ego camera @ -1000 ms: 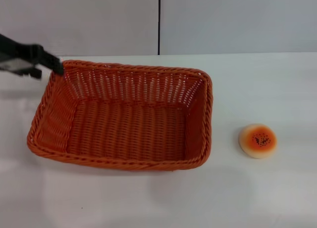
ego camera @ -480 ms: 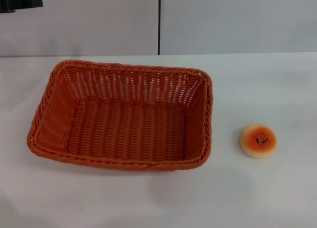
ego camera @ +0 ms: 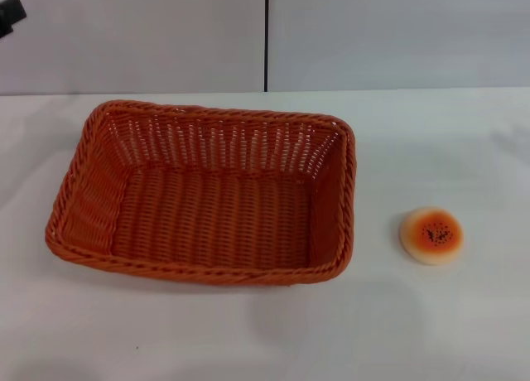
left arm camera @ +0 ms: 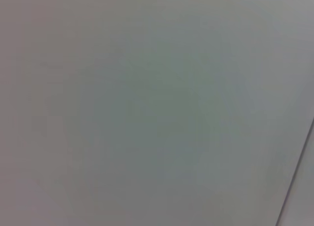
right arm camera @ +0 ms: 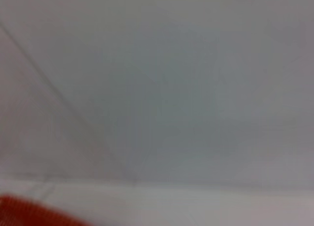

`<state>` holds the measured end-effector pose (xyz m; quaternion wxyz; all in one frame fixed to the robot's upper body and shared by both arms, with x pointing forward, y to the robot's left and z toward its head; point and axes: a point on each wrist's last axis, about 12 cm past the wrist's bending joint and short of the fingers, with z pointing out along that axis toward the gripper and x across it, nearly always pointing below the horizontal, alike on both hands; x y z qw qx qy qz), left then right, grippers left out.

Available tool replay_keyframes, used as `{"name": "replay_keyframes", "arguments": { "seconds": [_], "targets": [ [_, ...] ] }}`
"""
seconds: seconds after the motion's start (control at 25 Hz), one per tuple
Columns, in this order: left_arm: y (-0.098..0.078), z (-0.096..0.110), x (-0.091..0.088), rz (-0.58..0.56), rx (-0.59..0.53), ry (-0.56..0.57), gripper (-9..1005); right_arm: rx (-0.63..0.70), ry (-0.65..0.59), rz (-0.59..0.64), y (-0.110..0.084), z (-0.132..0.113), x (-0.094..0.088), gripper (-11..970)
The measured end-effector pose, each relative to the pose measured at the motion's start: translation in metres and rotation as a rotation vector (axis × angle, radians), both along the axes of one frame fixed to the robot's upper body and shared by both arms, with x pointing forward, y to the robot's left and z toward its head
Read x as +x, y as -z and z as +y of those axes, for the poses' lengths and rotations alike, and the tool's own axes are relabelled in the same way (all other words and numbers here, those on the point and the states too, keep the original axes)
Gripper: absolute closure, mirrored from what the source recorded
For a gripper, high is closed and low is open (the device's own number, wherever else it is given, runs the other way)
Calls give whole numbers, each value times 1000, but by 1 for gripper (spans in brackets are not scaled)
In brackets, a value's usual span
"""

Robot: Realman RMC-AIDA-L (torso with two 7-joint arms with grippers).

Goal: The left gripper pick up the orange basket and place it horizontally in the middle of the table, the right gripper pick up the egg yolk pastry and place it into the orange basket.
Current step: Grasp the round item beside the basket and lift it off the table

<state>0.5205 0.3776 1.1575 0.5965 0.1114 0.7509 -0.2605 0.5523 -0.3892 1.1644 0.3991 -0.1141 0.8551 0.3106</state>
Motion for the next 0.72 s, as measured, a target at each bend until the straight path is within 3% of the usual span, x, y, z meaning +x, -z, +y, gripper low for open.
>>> {"name": "replay_keyframes", "arguments": {
  "seconds": [0.04,0.12,0.16,0.24,0.48,0.72],
  "targets": [
    [0,0,0,0,0,0,404,-1,-12,49,-3,2,3,491],
    [20,1,-7,-25,21,10,404,-25,-50,203,-9,12,11,491],
    [22,1,-8,-29,26,12,404,-25,-50,203,-9,12,11,491],
    [29,0,-9,-54,43,14,404,-90,-78,357,-13,25,18,491],
    [37,-3,-6,-96,42,12,404,-143,-132,505,-14,39,26,491],
    [45,-11,1,-111,48,23,404,-138,-244,587,4,70,30,491]
  ]
}}
